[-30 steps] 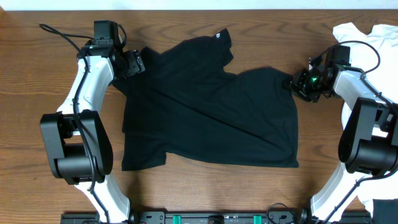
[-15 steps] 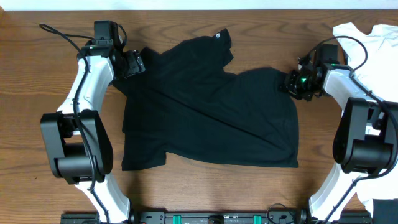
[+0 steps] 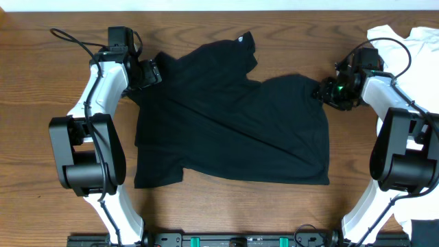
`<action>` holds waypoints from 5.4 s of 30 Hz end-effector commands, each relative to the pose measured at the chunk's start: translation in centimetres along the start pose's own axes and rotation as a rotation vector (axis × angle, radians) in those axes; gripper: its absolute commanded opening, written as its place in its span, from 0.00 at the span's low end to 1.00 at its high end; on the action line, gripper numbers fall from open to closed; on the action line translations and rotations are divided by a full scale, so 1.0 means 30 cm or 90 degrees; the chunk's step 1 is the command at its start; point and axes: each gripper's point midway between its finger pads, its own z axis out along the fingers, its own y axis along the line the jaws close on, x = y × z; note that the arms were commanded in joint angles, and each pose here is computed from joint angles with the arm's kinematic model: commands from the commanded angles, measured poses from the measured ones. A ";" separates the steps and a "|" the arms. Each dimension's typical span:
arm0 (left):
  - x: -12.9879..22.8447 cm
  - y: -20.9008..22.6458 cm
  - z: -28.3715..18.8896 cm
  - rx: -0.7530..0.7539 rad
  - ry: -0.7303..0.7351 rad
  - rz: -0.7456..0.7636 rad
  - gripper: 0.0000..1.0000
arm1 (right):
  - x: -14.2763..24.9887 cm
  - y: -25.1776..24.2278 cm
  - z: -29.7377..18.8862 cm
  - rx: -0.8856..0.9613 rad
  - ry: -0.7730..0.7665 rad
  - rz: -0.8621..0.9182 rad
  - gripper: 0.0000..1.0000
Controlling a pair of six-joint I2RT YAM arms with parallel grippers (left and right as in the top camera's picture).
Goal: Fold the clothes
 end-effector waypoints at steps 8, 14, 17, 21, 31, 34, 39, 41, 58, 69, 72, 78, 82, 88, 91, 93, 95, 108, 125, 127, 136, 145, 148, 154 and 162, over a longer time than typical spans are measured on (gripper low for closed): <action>0.016 0.014 0.015 -0.010 0.008 -0.002 0.84 | -0.016 0.012 -0.046 -0.009 -0.011 -0.010 0.46; 0.017 0.014 0.015 -0.011 0.009 -0.002 0.84 | -0.055 0.047 -0.087 -0.023 -0.022 -0.021 0.43; 0.017 0.014 0.015 -0.011 0.009 -0.002 0.84 | -0.077 0.072 -0.128 -0.022 -0.017 -0.033 0.43; 0.017 0.014 0.015 -0.010 0.008 -0.002 0.84 | -0.097 0.104 -0.156 -0.022 -0.021 -0.058 0.41; 0.017 0.014 0.015 -0.011 0.008 -0.002 0.84 | -0.065 0.096 -0.133 0.023 -0.006 -0.070 0.41; 0.017 0.015 0.015 -0.011 0.009 -0.002 0.84 | -0.049 0.101 -0.127 0.024 0.004 -0.072 0.41; 0.017 0.015 0.015 -0.011 0.009 -0.002 0.84 | -0.026 0.093 -0.114 0.036 0.015 -0.073 0.41; 0.017 0.015 0.015 -0.011 0.008 -0.002 0.84 | -0.019 0.071 -0.111 0.059 0.018 -0.071 0.41; 0.018 0.015 0.015 -0.011 0.009 -0.002 0.84 | 0.039 0.060 -0.059 0.050 0.037 -0.072 0.32; 0.023 0.017 0.015 -0.012 0.013 -0.002 0.84 | 0.047 0.084 -0.052 0.035 0.041 -0.076 0.24; 0.022 0.016 0.015 -0.012 0.013 -0.002 0.84 | 0.049 0.091 -0.050 0.034 0.040 -0.079 0.24; 0.022 0.017 0.015 -0.012 0.013 -0.002 0.84 | 0.053 0.099 -0.043 0.035 0.040 -0.085 0.22; 0.024 0.017 0.015 -0.012 0.013 -0.002 0.84 | 0.049 0.094 -0.036 0.040 0.033 -0.088 0.22; 0.026 0.018 0.015 -0.013 0.015 -0.002 0.84 | 0.042 0.075 -0.038 0.061 0.027 -0.089 0.16; 0.026 0.018 0.015 -0.013 0.015 -0.002 0.84 | 0.041 0.075 -0.038 0.061 0.027 -0.089 0.18; 0.025 0.017 0.015 -0.013 0.015 -0.002 0.84 | 0.042 0.075 -0.038 0.061 0.027 -0.089 0.24; 0.025 0.017 0.015 -0.013 0.015 -0.002 0.84 | 0.043 0.075 -0.038 0.061 0.028 -0.089 0.25; 0.026 0.018 0.015 -0.013 0.016 -0.002 0.84 | 0.048 0.055 -0.032 0.076 0.027 -0.087 0.01; 0.026 0.018 0.015 -0.013 0.016 -0.002 0.85 | -0.081 -0.176 -0.171 0.127 -0.030 -0.008 0.01; 0.026 0.018 0.015 -0.013 0.015 -0.002 0.85 | -0.079 -0.176 -0.169 0.128 -0.029 -0.009 0.01; -0.014 -0.001 -0.013 0.000 -0.012 -0.001 0.84 | -0.156 -0.252 -0.234 0.212 -0.079 -0.004 0.02; -0.090 -0.097 -0.173 0.086 -0.073 0.009 0.85 | -0.302 -0.129 -0.418 0.175 -0.144 -0.024 0.17; -0.065 -0.088 -0.177 0.080 -0.054 0.007 0.84 | -0.298 -0.093 -0.418 0.157 -0.136 -0.050 0.24; 0.040 -0.052 -0.171 0.052 0.027 -0.001 0.72 | -0.202 -0.045 -0.356 0.111 -0.067 -0.052 0.01; 0.232 0.012 -0.199 0.000 0.178 -0.019 0.06 | -0.114 -0.066 -0.185 0.109 -0.045 -0.145 0.01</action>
